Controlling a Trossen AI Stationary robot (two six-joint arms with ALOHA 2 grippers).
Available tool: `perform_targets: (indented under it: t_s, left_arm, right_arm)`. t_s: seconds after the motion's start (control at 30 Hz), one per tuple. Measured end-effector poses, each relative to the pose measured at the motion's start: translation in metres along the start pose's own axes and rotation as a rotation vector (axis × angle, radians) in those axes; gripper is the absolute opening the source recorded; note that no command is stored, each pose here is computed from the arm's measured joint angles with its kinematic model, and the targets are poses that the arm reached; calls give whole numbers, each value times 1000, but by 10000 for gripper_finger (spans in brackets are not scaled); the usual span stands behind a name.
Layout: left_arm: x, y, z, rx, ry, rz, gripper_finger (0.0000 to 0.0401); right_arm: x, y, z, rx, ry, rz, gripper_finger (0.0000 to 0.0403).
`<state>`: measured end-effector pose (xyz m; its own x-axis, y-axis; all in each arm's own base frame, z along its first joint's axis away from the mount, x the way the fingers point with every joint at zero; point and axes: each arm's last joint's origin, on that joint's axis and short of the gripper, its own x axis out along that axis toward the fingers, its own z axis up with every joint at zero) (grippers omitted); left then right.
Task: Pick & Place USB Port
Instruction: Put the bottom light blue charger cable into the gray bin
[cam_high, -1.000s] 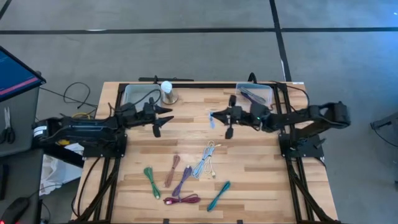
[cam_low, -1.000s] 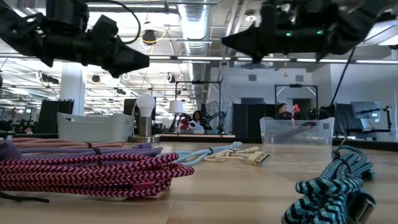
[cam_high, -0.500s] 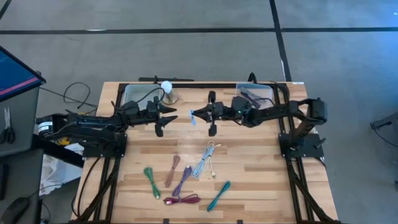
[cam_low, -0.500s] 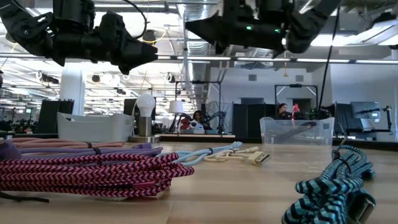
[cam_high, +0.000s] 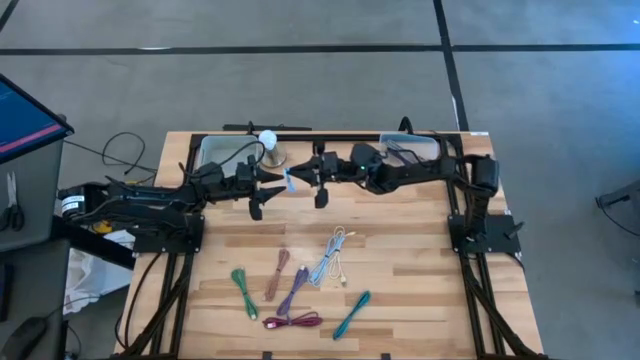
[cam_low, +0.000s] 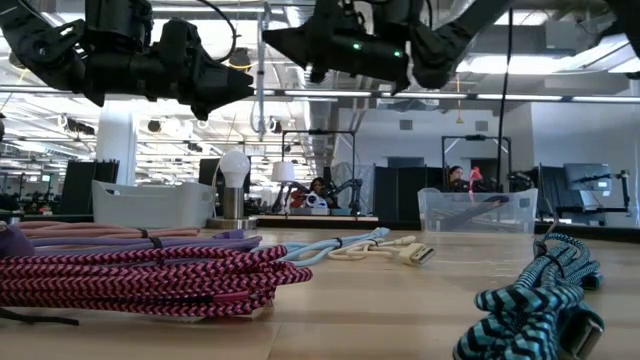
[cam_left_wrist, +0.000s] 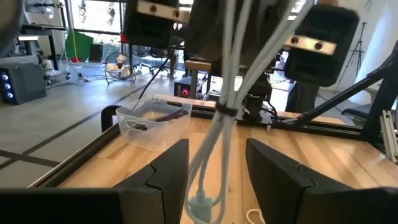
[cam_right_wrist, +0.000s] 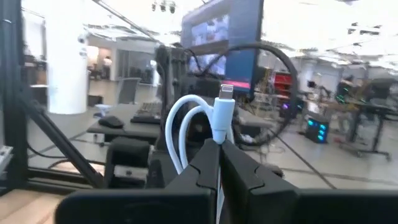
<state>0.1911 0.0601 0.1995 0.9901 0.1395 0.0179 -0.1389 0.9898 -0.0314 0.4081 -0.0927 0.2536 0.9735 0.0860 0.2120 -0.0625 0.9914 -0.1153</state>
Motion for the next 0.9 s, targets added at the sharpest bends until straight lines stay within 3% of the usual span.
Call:
perform_targets:
  t_s: [0.4,0.5,0.73,0.9]
  left_arm:
    - [0,0,0,0,1,0,151]
    - [0,0,0,0,0,1,124]
    - [0,0,0,4,2,4,17]
    - [0,0,0,4,1,5,12]
  right_arm:
    - [15,-4,4,14,-18,20,0]
    - [15,-4,4,14,-17,20,0]
    - [15,-4,4,14,-17,20,0]
    - [15,-4,4,17,-17,20,0]
